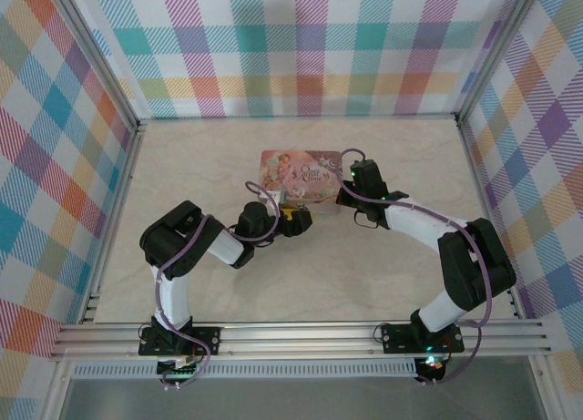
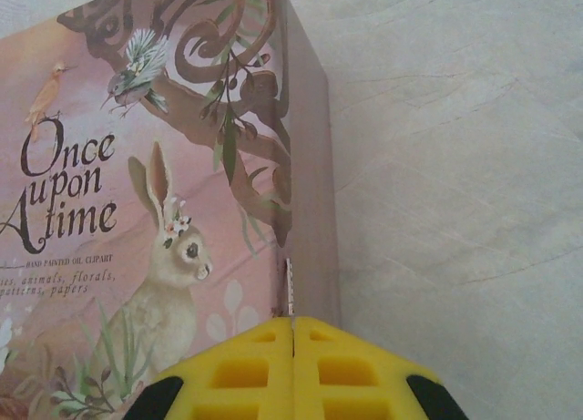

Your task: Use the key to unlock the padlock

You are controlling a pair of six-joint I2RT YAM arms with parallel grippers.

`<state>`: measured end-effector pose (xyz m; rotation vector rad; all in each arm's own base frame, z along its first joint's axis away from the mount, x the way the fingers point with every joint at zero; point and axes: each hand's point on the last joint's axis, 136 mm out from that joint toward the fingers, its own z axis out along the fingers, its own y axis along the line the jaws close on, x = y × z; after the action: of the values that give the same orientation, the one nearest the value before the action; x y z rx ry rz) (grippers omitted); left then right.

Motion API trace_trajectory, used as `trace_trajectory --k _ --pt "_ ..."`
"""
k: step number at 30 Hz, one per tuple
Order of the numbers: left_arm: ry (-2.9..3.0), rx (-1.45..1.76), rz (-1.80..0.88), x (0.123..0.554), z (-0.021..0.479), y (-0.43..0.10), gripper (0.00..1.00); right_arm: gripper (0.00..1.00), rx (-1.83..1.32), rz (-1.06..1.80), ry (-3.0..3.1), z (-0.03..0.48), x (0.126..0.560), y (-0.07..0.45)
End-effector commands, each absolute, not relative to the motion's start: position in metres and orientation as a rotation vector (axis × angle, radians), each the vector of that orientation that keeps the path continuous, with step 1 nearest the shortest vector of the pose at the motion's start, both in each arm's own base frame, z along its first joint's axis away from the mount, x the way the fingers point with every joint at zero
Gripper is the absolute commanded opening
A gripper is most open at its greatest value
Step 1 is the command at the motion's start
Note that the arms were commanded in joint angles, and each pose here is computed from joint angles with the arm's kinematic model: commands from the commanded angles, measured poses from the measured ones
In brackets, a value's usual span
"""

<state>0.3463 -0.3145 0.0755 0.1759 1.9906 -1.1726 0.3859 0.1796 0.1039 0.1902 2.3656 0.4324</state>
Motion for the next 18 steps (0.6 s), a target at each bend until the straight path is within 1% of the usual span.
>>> trace_trajectory --k 1,6,11,18 --pt "1.918 0.219 -1.255 0.352 0.093 -0.325 0.79 0.00 0.182 0.473 2.350 0.110 0.382 0.186" --pt "1.947 0.208 -1.273 0.353 0.083 -0.329 0.81 0.00 0.180 0.478 2.349 0.111 0.383 0.187" --pt "1.984 0.121 -1.175 0.359 0.068 -0.317 0.85 0.00 0.177 0.481 2.343 0.113 0.383 0.188" --pt "2.006 0.079 -1.060 0.367 0.064 -0.315 0.85 0.00 0.166 0.490 2.346 0.112 0.381 0.193"
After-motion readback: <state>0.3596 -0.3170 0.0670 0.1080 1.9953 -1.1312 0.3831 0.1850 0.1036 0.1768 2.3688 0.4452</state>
